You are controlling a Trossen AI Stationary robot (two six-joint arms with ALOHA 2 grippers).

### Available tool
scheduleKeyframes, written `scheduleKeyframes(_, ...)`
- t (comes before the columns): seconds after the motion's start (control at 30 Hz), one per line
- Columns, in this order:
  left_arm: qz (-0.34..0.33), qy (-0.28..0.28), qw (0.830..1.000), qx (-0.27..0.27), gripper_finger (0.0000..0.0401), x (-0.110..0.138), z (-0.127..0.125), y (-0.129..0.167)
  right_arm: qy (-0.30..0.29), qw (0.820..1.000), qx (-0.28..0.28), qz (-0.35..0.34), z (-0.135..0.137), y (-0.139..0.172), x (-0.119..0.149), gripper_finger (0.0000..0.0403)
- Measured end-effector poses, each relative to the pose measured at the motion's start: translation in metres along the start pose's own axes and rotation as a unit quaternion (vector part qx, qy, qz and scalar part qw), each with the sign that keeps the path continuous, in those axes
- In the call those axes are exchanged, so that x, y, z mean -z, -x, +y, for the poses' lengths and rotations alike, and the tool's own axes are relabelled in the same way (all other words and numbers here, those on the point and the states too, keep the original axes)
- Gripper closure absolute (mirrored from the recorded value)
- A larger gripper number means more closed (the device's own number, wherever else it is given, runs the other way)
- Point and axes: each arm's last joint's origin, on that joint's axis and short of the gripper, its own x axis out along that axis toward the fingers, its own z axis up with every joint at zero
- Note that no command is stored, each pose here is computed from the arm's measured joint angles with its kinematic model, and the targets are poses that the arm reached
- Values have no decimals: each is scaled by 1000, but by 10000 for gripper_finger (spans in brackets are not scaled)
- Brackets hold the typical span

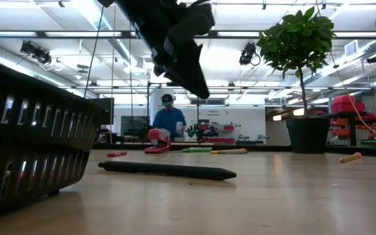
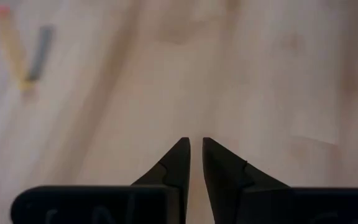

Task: Sort crayons/erasers/pens/pencils in bins
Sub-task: Adjust the middle right black bin

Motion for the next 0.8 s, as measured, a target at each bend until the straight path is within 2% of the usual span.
scheduleKeyframes(0.17,9,74,990,-124,343,8,12,0,-59,998,22,-1,-2,2,1,246)
scheduleKeyframes(0.27,28,112,980,-163,327,14,22,0,-102,994,26,9,-5,10,3,249)
scheduleKeyframes(0.47,42,122,976,-178,296,15,29,-1,-142,989,43,23,-12,34,6,260)
scheduleKeyframes(0.67,43,115,977,-176,278,16,28,-1,-198,972,125,29,-25,54,16,267)
scheduleKeyframes(0.8,45,109,977,-175,270,17,27,0,-244,965,90,38,-29,48,12,268)
